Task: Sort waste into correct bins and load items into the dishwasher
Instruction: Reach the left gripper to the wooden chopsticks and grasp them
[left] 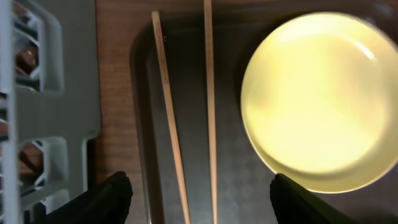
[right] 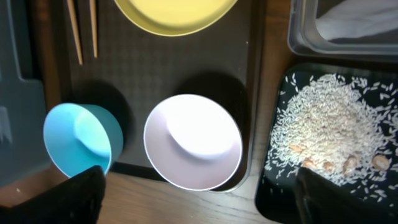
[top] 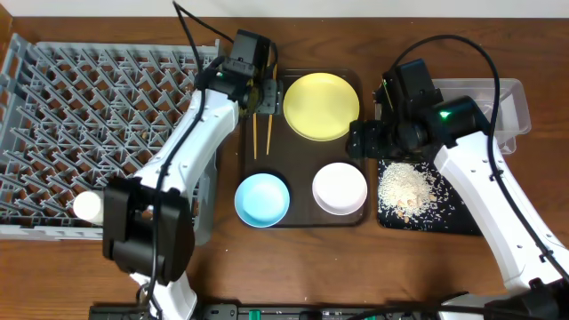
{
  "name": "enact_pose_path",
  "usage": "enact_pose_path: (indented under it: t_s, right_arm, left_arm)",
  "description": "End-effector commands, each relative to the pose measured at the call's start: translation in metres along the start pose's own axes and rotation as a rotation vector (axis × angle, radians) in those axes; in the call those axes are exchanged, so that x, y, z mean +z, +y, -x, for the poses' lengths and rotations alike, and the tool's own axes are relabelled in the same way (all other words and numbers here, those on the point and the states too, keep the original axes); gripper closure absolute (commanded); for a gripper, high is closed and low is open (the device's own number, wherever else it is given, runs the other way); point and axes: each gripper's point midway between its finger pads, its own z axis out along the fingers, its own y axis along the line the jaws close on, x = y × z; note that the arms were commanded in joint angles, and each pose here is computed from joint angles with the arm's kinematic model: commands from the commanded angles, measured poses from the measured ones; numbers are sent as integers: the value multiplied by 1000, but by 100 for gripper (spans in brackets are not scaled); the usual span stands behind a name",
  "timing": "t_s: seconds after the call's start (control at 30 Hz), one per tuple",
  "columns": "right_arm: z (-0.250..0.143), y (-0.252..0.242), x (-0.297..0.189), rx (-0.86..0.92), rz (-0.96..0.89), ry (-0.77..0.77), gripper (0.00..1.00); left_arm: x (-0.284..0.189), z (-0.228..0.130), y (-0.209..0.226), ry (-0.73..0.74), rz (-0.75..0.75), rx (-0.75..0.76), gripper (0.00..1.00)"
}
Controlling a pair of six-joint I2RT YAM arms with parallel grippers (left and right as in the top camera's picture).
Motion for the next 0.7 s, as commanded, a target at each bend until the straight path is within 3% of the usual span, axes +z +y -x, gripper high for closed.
enact_pose_path:
  t_s: [0.0, 0.67]
  right_arm:
    - [1, -1, -1, 2, -7, 11, 1]
    - [-1, -2, -1, 3, -9, 17, 1]
  left_arm:
    - [3, 4, 6, -1, 26, -6, 24]
    - [16, 7, 19, -18, 98, -5, 28]
